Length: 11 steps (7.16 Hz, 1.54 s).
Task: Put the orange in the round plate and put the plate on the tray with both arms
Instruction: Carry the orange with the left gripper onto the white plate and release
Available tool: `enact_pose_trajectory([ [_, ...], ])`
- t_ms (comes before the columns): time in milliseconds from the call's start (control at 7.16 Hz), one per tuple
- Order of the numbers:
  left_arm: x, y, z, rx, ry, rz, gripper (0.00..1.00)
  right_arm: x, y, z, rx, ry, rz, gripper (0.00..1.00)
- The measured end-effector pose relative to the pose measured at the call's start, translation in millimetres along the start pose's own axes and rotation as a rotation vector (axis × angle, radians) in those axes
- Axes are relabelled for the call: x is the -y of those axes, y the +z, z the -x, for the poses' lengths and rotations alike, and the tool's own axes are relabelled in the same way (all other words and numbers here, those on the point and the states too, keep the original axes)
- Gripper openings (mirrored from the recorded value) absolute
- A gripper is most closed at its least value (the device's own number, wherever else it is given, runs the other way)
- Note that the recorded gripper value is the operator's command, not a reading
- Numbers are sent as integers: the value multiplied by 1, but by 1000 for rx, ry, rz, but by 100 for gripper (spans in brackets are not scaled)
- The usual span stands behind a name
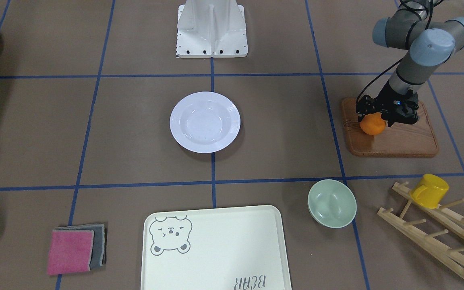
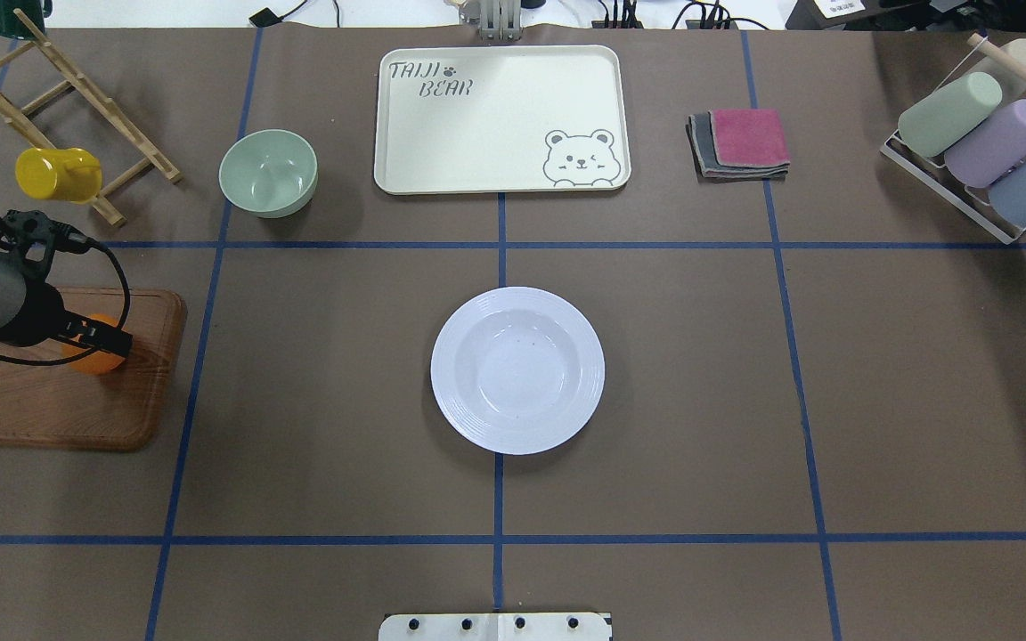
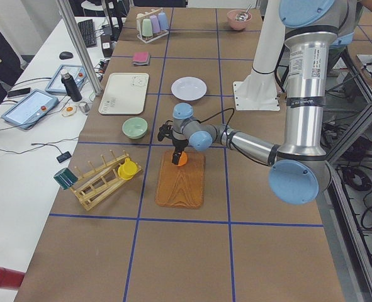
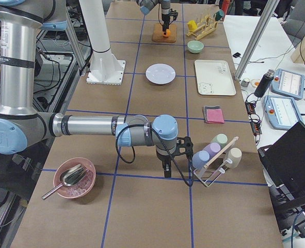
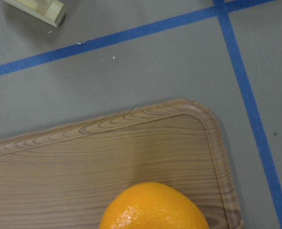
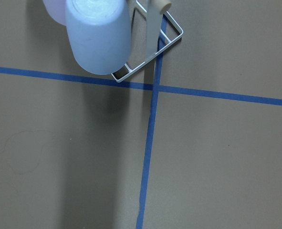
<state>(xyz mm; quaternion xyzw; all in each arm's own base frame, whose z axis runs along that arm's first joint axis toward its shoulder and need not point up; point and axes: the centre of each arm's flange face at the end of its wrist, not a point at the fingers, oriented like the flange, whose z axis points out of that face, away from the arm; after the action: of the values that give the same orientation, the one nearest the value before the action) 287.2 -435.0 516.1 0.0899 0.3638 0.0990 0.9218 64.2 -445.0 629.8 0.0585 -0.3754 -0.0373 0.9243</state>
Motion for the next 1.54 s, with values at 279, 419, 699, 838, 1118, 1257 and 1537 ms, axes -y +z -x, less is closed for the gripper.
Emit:
enact_pose_trajectory([
  [279, -2, 7, -1, 3, 3, 12, 95, 1, -1, 1, -1, -2, -2, 100],
  [419, -3, 8, -3, 1, 7, 15, 50, 1, -1, 1, -3, -4, -2, 100],
  [699, -2, 4, -10, -10, 16, 8, 0, 1, -2, 1, -4, -5, -4, 100],
  [838, 0, -7, -19, -28, 25, -2, 0, 1, -2, 2, -3, -5, -4, 100],
  [1118, 17, -56, -63, -64, 35, -26, 0, 1, -2, 2, -1, -3, -5, 100],
  [1257, 43, -85, -103, -63, 24, -25, 0, 0, -2, 2, 0, -3, -5, 100],
  [1537, 87, -129, -202, -77, -25, -8, 0, 1, -3, 3, 1, -16, -15, 100],
])
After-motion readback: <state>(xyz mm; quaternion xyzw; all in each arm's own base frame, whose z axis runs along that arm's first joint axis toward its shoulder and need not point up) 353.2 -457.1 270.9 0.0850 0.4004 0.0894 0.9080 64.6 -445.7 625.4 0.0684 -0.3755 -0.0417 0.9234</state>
